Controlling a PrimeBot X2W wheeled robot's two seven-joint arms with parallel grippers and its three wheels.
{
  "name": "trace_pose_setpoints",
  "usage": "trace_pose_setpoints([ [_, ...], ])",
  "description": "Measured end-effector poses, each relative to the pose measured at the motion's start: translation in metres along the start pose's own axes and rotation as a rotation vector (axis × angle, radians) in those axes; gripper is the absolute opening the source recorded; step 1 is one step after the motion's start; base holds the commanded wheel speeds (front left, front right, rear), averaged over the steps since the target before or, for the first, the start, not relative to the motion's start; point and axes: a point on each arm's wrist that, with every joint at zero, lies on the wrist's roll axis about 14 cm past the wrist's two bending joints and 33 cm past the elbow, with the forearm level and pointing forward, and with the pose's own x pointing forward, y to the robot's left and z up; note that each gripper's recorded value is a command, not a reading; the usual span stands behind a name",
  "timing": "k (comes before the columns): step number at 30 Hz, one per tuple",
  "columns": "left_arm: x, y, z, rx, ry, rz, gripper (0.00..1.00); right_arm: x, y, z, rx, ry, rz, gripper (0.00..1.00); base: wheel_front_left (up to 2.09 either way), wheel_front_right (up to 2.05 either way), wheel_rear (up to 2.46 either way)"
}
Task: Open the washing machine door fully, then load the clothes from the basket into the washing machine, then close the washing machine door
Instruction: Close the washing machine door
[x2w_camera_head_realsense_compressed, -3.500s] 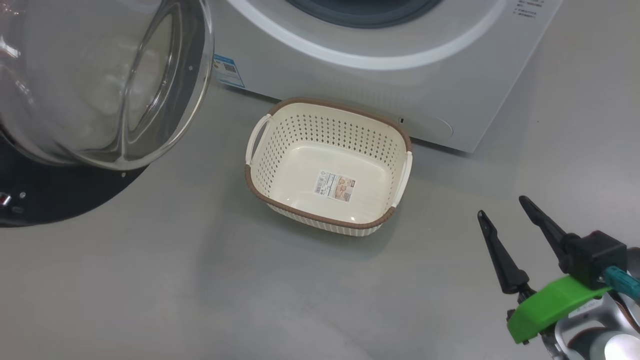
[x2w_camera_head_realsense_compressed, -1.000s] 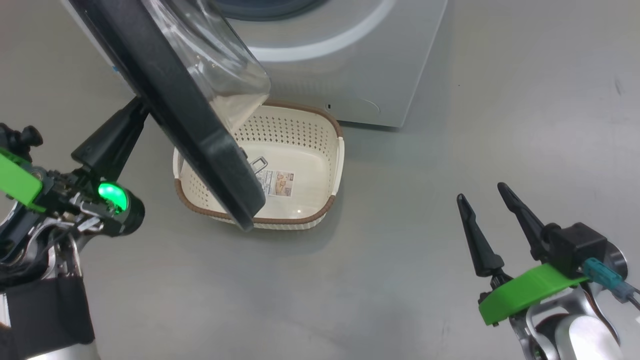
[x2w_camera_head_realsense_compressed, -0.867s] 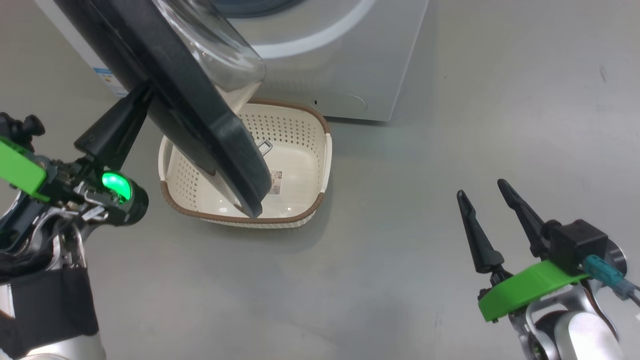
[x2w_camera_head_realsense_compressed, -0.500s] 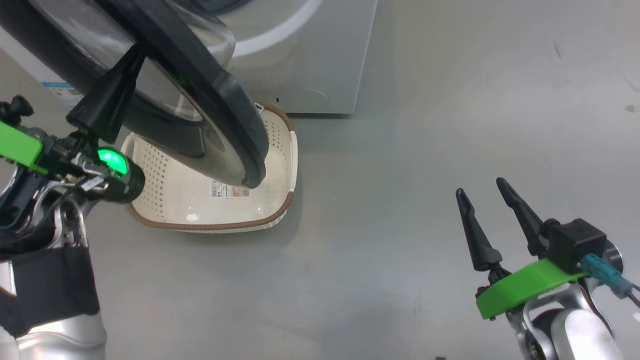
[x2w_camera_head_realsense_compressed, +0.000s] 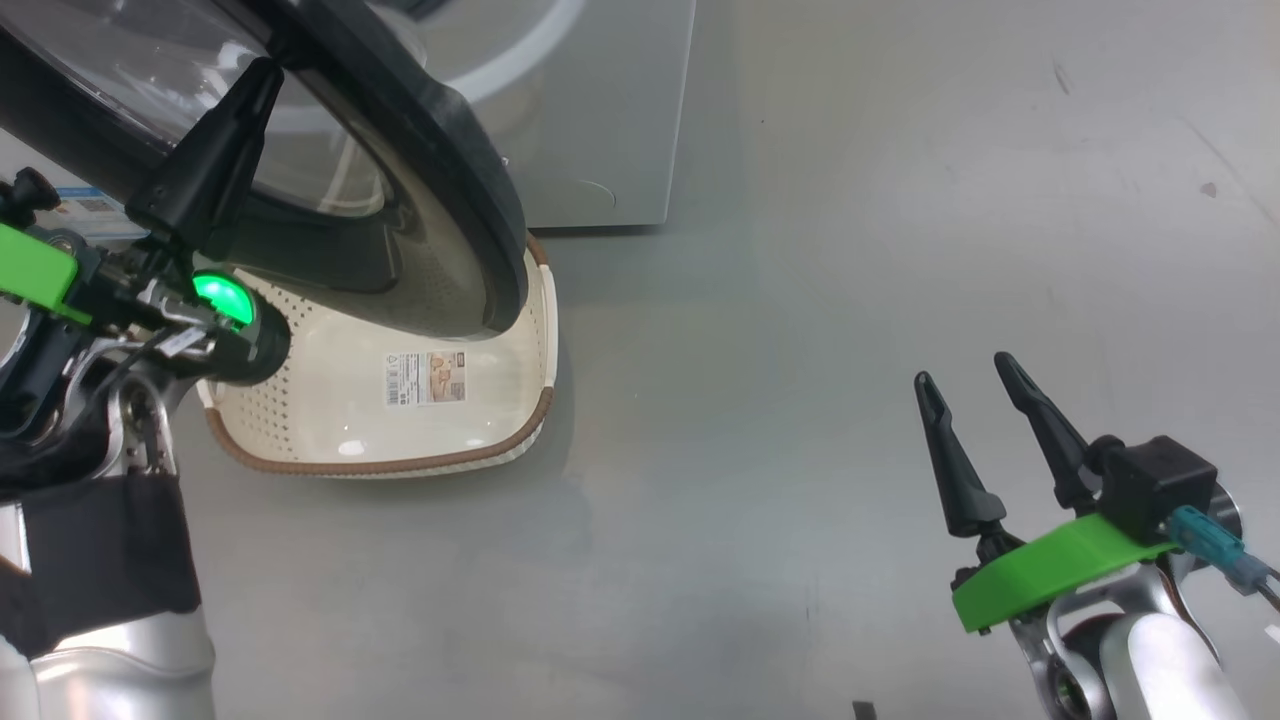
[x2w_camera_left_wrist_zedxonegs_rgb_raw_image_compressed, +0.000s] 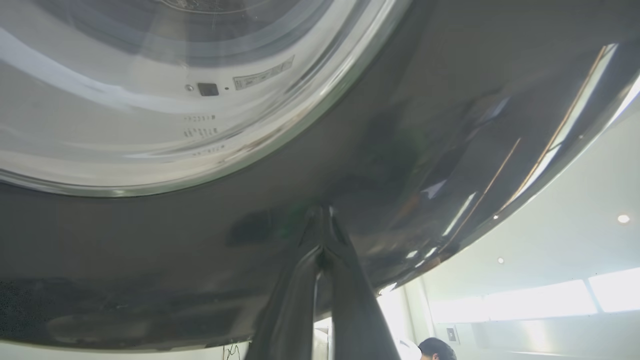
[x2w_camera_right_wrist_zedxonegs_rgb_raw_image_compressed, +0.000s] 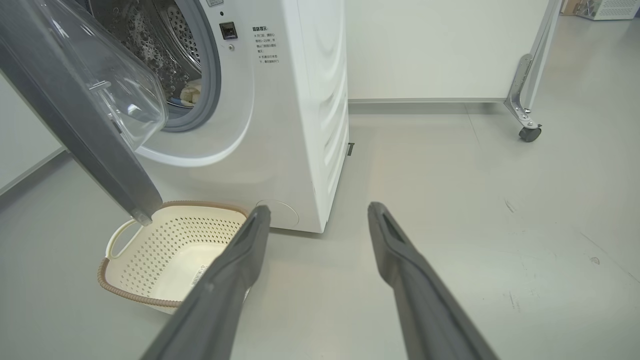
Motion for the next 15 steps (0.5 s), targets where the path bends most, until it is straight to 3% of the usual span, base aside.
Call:
trace_pose_setpoints([
  [15,-0.047,-0.027,0.005,0.040,-0.129,-0.027,0.00,-0.001,-0.007,0.018,0.000,-0.072,-0.019,1.00,0.00,0.00,0.00],
])
